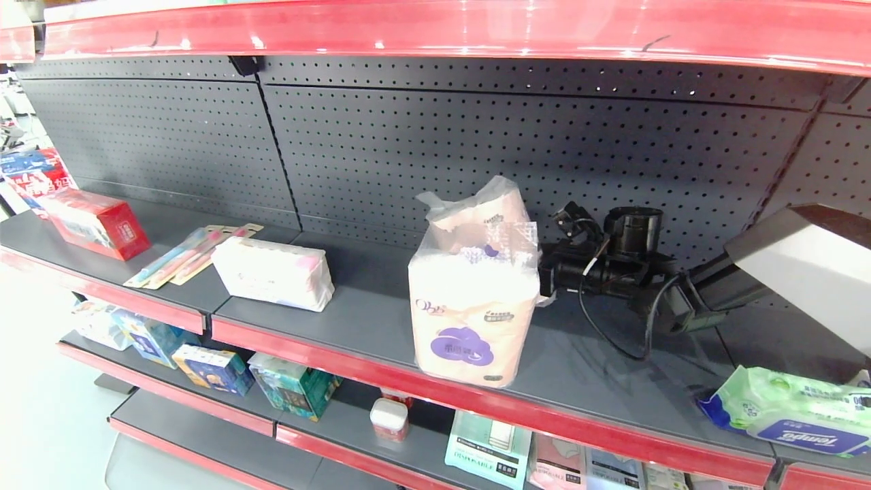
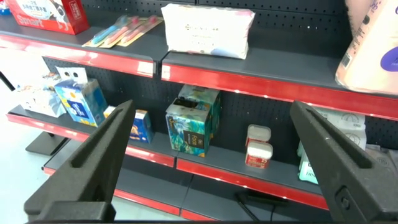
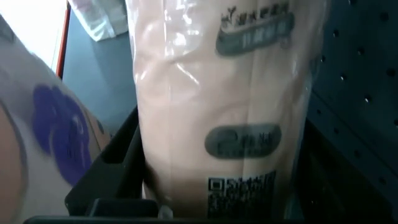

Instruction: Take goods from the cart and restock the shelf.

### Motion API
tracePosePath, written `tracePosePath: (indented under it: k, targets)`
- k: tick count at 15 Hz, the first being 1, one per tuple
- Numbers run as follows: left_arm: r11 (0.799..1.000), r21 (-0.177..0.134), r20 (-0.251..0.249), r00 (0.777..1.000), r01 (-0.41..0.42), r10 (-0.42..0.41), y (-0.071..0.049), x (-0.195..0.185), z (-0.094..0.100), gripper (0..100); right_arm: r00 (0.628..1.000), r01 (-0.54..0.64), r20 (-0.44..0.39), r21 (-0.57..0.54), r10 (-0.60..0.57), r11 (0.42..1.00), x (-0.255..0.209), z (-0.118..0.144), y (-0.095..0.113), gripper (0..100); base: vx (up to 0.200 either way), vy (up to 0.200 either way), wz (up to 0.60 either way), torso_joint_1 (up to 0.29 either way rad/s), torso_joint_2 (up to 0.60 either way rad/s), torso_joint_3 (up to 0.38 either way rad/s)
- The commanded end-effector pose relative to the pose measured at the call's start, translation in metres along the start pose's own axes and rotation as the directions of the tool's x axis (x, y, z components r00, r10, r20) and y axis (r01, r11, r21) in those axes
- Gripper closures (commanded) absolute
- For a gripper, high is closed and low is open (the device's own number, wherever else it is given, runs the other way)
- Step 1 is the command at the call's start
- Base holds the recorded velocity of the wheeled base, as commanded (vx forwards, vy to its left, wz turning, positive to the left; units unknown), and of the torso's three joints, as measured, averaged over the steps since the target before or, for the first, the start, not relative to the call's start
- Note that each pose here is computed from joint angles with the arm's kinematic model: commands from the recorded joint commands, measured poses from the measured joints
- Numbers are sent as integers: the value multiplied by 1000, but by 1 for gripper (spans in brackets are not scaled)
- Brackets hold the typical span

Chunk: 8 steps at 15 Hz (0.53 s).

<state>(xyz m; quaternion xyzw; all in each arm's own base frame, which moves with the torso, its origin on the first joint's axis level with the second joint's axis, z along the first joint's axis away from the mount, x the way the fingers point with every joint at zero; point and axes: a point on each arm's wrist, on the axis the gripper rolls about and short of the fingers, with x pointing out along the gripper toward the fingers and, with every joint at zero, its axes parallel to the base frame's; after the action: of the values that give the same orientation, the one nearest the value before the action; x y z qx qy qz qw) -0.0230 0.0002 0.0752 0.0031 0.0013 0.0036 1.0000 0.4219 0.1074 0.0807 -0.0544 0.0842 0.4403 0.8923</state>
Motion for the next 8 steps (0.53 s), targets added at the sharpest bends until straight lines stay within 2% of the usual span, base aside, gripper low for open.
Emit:
tracePosePath:
  k: [1,8]
  targets:
    - [1000,0,-2,1000,0,0,0,0,0,0,1000,2,-18,3,-2,1000,-8,-8,-4,100,0,0,0,0,0,0]
    - [1000,0,-1,1000,0,0,0,0,0,0,998,-48,-48,-33,47,998,-32,-29,-14,100,0,0,0,0,0,0]
